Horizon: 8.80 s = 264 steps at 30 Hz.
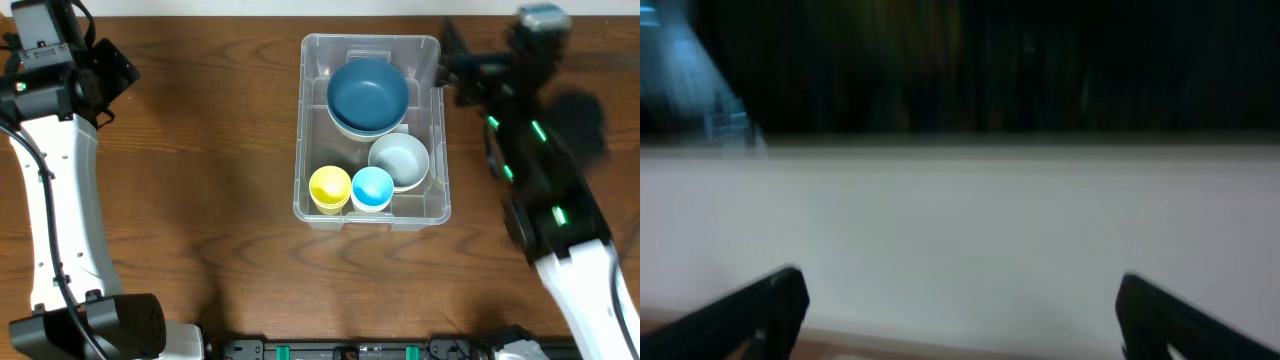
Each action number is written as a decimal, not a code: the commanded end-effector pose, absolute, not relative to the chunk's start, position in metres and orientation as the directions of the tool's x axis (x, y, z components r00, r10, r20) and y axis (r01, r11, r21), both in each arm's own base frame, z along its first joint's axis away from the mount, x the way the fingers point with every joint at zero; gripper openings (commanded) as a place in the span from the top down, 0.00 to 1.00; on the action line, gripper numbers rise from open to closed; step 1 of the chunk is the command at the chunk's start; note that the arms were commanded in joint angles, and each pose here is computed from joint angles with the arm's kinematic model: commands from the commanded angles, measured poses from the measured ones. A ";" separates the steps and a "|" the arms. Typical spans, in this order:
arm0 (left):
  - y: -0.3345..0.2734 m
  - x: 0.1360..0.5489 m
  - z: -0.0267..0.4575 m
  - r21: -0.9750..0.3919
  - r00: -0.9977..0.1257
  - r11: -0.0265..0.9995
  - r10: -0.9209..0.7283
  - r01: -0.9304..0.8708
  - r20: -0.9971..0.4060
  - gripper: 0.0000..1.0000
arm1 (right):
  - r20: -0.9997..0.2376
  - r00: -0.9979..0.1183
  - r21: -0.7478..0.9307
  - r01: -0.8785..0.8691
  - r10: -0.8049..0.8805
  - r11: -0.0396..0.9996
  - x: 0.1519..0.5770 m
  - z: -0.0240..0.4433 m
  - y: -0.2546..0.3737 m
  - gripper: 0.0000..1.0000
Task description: Pack container
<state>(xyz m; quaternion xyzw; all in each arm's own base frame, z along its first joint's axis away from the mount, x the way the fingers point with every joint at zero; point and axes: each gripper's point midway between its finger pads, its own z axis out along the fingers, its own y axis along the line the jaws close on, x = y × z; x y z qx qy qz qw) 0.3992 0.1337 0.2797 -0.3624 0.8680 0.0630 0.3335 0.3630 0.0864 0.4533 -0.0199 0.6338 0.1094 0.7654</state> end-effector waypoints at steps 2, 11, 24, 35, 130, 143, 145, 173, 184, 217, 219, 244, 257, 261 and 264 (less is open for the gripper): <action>0.137 0.397 0.284 -0.119 -0.514 0.732 -0.575 -0.671 -0.636 0.02 | -0.953 0.291 0.047 -0.155 0.091 0.987 0.320 0.447 0.065 0.01; 0.137 0.397 0.284 -0.119 -0.514 0.732 -0.575 -0.671 -0.636 0.02 | -0.888 0.457 -0.115 -0.123 -0.047 0.986 0.237 0.403 0.038 0.01; 0.137 0.397 0.284 -0.119 -0.515 0.732 -0.575 -0.671 -0.636 0.02 | -0.898 0.432 -0.140 -0.109 -0.080 0.984 0.221 0.306 0.028 0.01; 0.137 0.397 0.284 -0.119 -0.515 0.732 -0.575 -0.671 -0.636 0.02 | -0.944 0.321 -0.119 -0.127 -0.073 0.985 0.233 0.251 0.028 0.01; 0.040 0.102 0.429 -0.413 -0.014 0.872 -0.431 -0.262 -0.902 0.02 | -0.996 -0.047 -0.067 -0.167 -0.075 0.984 0.244 0.160 0.029 0.01; 0.037 0.128 0.256 -0.380 -0.211 0.860 -0.464 -0.340 -0.860 0.02 | -0.996 -0.047 -0.067 -0.167 -0.075 0.984 0.244 0.160 0.029 0.01; 0.037 0.139 0.244 -0.393 -0.202 0.854 -0.475 -0.341 -0.856 0.02 | -0.996 -0.047 -0.067 -0.167 -0.075 0.984 0.244 0.160 0.029 0.01; 0.026 0.231 0.173 -0.364 -0.073 0.910 -0.384 -0.199 -0.920 0.02 | -0.996 -0.047 -0.066 -0.167 -0.075 0.984 0.244 0.160 0.029 0.01; 0.017 0.237 0.153 -0.191 -0.136 0.972 -0.210 -0.135 -0.968 0.02 | -0.996 -0.047 -0.066 -0.167 -0.075 0.984 0.244 0.160 0.029 0.01; -0.006 0.244 0.138 -0.012 -0.148 1.000 -0.011 0.010 -0.989 0.02 | -0.996 -0.047 -0.067 -0.167 -0.075 0.984 0.244 0.160 0.029 0.01; -0.006 0.244 0.138 -0.013 -0.148 1.000 -0.011 0.010 -0.989 0.02 | -0.996 -0.047 -0.066 -0.167 -0.075 0.984 0.244 0.160 0.029 0.01; -0.006 0.244 0.138 -0.013 -0.151 1.000 -0.011 0.010 -0.989 0.02 | -0.996 -0.047 -0.066 -0.167 -0.075 0.984 0.244 0.160 0.029 0.01; -0.006 0.244 0.138 -0.012 -0.151 1.000 -0.011 0.010 -0.989 0.02 | -0.996 -0.047 -0.066 -0.167 -0.075 0.984 0.244 0.160 0.029 0.01; -0.006 0.244 0.138 -0.012 -0.151 1.000 -0.011 0.010 -0.989 0.02 | -0.996 -0.047 -0.066 -0.167 -0.075 0.984 0.244 0.160 0.029 0.01; -0.006 0.244 0.138 -0.013 -0.151 1.000 -0.011 0.010 -0.989 0.02 | -0.996 -0.047 -0.067 -0.167 -0.075 0.984 0.244 0.160 0.029 0.01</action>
